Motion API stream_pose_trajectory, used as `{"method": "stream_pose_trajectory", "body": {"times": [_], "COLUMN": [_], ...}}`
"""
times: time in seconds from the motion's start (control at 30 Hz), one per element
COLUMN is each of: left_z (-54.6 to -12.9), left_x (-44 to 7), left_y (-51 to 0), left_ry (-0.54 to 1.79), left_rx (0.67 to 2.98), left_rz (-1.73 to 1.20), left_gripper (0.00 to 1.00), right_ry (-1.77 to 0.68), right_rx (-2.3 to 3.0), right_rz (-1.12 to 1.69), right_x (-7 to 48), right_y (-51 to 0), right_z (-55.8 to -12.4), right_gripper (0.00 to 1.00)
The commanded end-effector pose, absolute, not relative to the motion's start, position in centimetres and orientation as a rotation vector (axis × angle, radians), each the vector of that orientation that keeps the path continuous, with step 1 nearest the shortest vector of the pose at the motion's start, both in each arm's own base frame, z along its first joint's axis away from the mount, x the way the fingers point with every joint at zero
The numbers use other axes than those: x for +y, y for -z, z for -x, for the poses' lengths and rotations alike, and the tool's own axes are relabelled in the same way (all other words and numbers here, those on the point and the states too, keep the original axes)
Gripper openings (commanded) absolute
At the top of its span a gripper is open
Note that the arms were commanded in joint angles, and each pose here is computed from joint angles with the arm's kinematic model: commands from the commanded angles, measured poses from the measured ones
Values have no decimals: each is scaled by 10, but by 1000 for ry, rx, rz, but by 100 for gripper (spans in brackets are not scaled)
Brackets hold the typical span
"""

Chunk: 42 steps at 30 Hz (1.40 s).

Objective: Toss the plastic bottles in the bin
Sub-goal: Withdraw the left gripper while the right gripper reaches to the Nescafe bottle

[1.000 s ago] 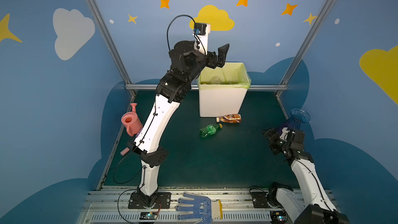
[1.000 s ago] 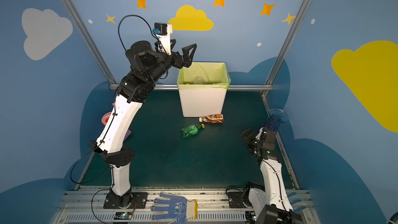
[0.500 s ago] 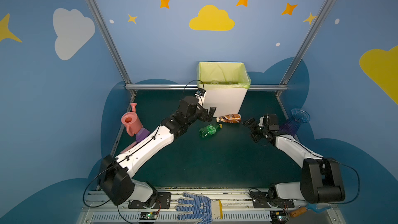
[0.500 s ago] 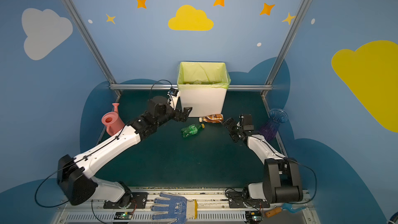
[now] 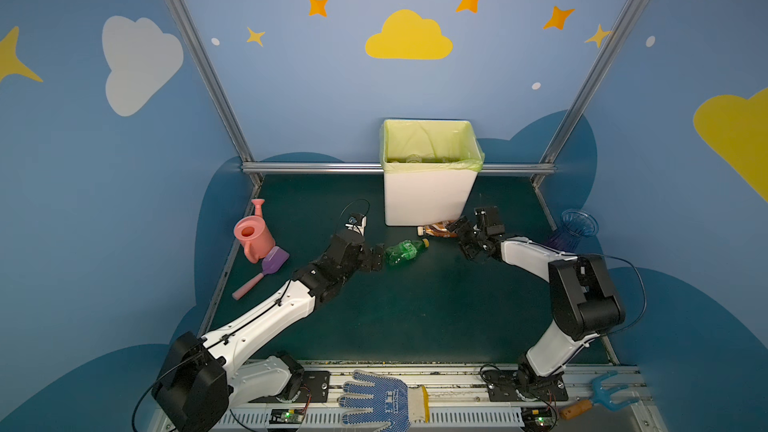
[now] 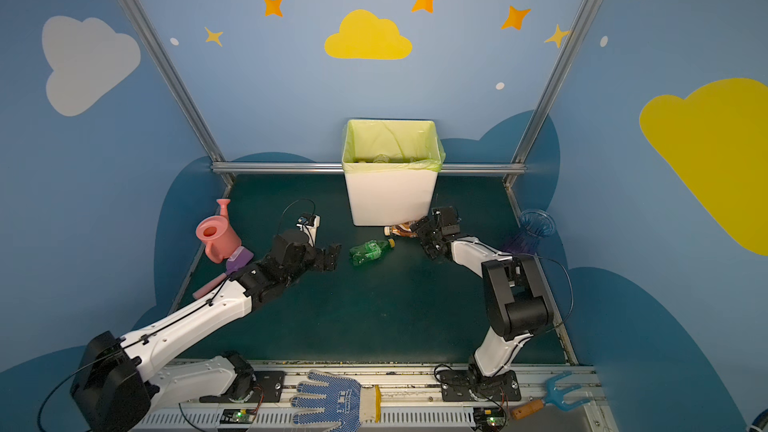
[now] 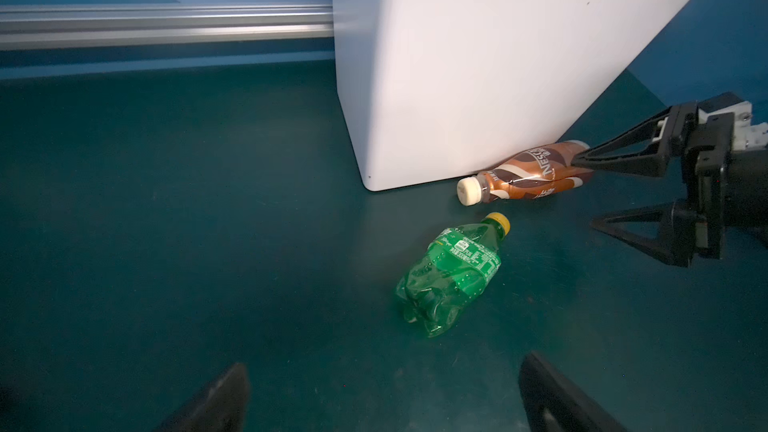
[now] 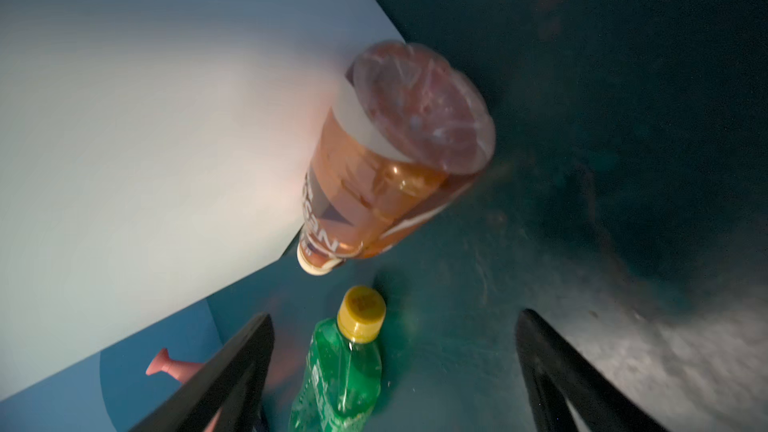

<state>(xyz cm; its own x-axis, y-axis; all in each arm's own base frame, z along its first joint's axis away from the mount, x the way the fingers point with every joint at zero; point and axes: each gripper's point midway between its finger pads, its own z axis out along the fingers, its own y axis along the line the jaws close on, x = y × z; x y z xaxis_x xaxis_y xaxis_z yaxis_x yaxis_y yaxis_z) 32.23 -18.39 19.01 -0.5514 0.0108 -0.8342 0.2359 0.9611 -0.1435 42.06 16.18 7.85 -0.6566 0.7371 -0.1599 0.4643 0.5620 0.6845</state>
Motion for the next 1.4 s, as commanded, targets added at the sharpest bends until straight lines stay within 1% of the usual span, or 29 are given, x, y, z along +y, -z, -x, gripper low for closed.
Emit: {"method": "stream_pose_trajectory", "body": {"times": [0.0,0.13,0.43,0.53,0.67,0.7,0.83,0.97,1.13,1.37], "left_z": [-323,-324,-324,-324,-324,-324,-325,-326,-325,-323], "left_x": [-177,-179,-175,-174,-175,-175,-176,-179,-180,-175], "left_y": [-197,-194,-191,-189,-186,-186,-185,-184,-182,-183], "left_ry": [287,279,257,256,260,261,264,275,278,261], "left_rx": [2126,2143,2154,2159,2170,2172,2174,2178,2188,2185], "left_rz": [-125,-142,-150,-146,-150,-151,-150,-153,-157,-151], "left_gripper": [100,100,100,100,100,100,100,100,100,100], "right_ry": [-801,-758,-608,-552,-477,-469,-428,-438,-437,-355], "right_rx": [2305,2318,2402,2431,2435,2439,2460,2486,2492,2498], "right_rz": [-1009,-1029,-1090,-1113,-1125,-1121,-1140,-1133,-1140,-1201], "right_x": [157,159,154,149,133,130,116,118,121,96], "right_y": [-82,-74,-50,-43,-41,-41,-36,-31,-28,-19], "right_z": [-439,-447,-440,-435,-432,-432,-427,-427,-431,-420], "right_gripper": [88,87,84,80,72,71,76,79,81,82]}}
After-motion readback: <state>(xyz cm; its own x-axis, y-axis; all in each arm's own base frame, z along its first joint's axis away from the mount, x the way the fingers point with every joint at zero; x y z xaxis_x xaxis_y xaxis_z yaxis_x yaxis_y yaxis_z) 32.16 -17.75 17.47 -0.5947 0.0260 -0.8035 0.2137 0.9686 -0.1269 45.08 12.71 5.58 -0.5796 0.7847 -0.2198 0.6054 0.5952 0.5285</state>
